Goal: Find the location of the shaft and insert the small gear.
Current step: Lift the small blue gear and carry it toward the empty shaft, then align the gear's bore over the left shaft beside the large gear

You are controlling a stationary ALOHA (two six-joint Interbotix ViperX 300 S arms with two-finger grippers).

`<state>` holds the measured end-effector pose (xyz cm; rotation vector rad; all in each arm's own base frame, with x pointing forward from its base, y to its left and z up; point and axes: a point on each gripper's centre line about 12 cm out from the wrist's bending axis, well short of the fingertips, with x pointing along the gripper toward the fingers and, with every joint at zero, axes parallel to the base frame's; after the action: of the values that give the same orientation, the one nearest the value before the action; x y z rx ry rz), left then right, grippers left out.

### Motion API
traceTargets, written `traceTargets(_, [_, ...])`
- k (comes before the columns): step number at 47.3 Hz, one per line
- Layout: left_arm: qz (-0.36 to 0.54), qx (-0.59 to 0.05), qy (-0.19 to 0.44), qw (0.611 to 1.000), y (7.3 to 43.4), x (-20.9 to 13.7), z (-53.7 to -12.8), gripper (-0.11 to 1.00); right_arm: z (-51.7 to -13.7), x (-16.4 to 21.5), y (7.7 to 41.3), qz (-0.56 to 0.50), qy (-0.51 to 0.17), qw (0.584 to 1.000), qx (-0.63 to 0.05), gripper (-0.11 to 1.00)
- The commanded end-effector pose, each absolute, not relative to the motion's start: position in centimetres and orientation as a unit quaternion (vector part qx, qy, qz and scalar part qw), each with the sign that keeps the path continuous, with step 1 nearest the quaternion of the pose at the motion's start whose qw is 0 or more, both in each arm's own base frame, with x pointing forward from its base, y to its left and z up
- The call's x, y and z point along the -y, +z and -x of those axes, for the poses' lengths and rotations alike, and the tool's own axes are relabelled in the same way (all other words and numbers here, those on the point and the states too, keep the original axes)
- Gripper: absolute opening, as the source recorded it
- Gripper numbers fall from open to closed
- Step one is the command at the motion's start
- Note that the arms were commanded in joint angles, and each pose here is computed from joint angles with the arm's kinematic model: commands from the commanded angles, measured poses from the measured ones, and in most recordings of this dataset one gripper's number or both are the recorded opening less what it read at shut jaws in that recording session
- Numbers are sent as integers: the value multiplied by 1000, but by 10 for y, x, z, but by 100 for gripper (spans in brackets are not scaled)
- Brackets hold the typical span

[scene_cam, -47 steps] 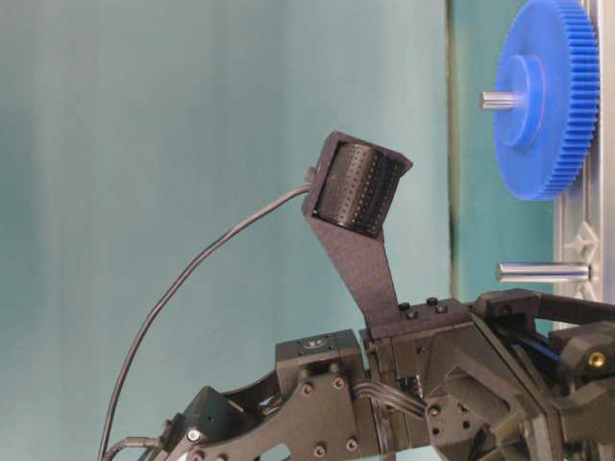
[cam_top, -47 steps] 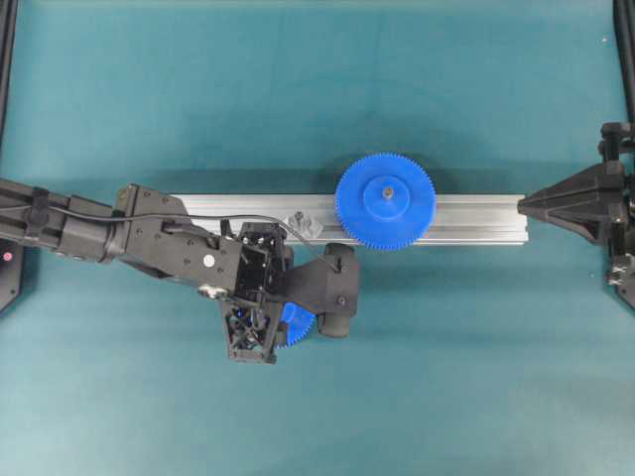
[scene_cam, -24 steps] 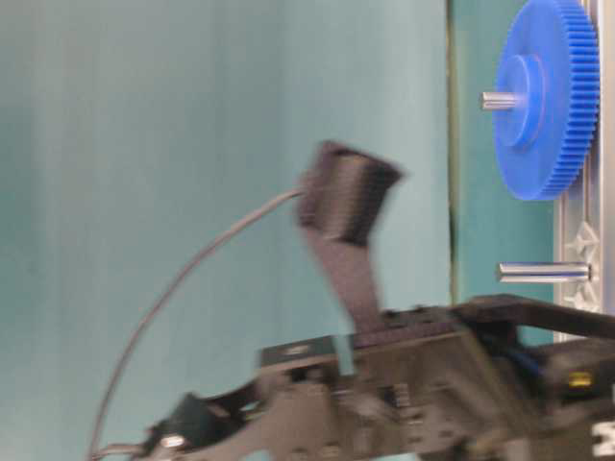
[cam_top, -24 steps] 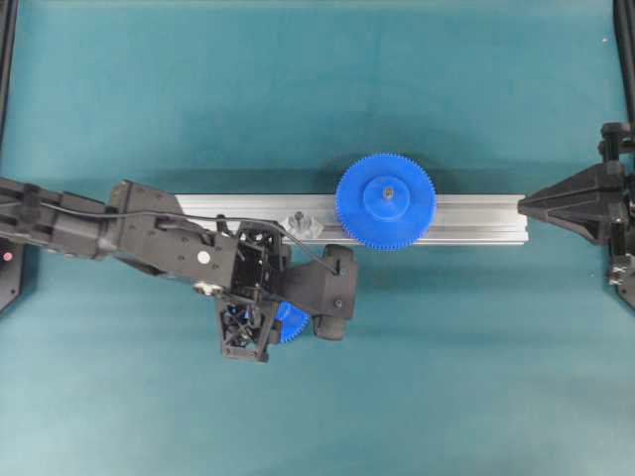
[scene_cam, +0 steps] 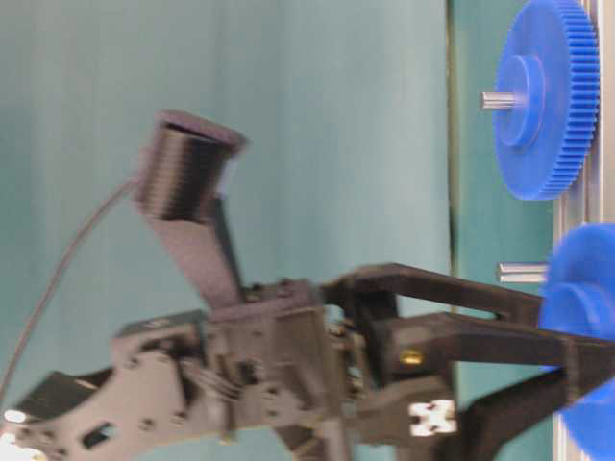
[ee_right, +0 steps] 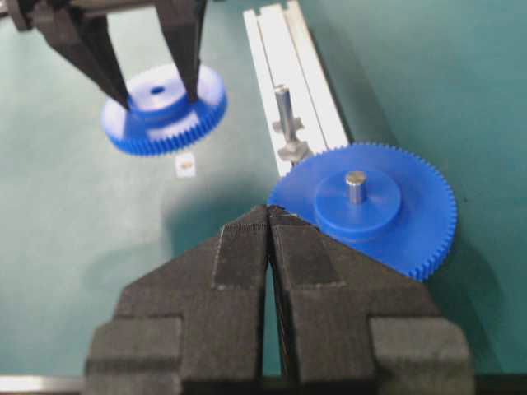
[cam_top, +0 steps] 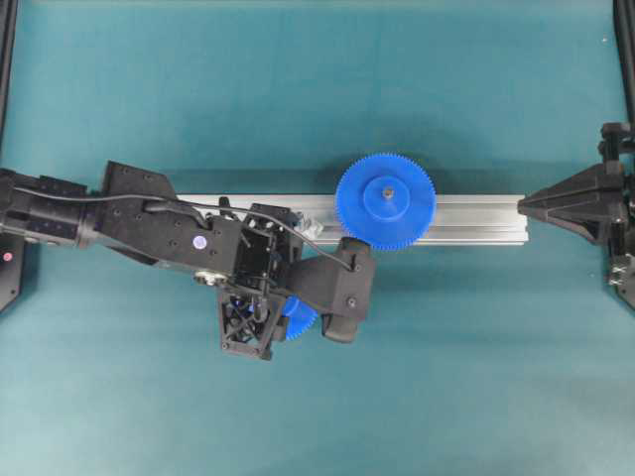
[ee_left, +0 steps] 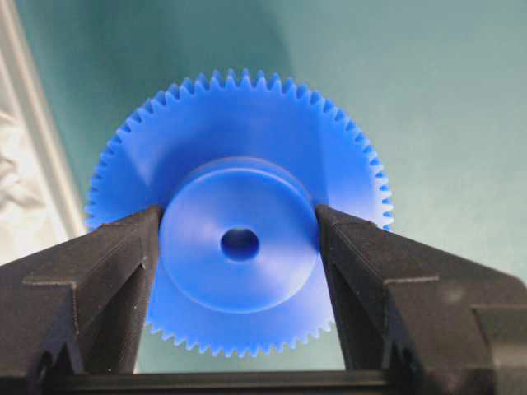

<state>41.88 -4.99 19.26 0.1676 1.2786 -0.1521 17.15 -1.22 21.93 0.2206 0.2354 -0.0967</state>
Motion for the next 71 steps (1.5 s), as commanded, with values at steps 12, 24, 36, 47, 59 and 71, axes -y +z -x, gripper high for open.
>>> traceTargets(12, [-81, -548, -65, 830, 253, 40, -423, 64, -173, 13, 223, -114, -50, 986, -113, 1])
traceTargets(24, [-72, -532, -49, 842, 277, 21, -418, 64, -173, 13, 223, -114, -50, 986, -112, 1])
traceTargets(36, [-81, -526, -46, 846, 287, 11, -421, 64, -173, 13, 222, -114, -50, 986, -113, 1])
traceTargets(47, [-90, -517, -43, 850, 295, 0, -427, 64, -173, 13, 222, -114, -50, 986, -113, 1])
traceTargets(59, [-90, -540, -43, 836, 290, -5, -429, 64, -173, 13, 222, -114, -50, 986, -114, 1])
traceTargets(71, [-89, -552, -44, 828, 281, -5, -432, 64, -173, 13, 222, -114, -50, 986, -114, 1])
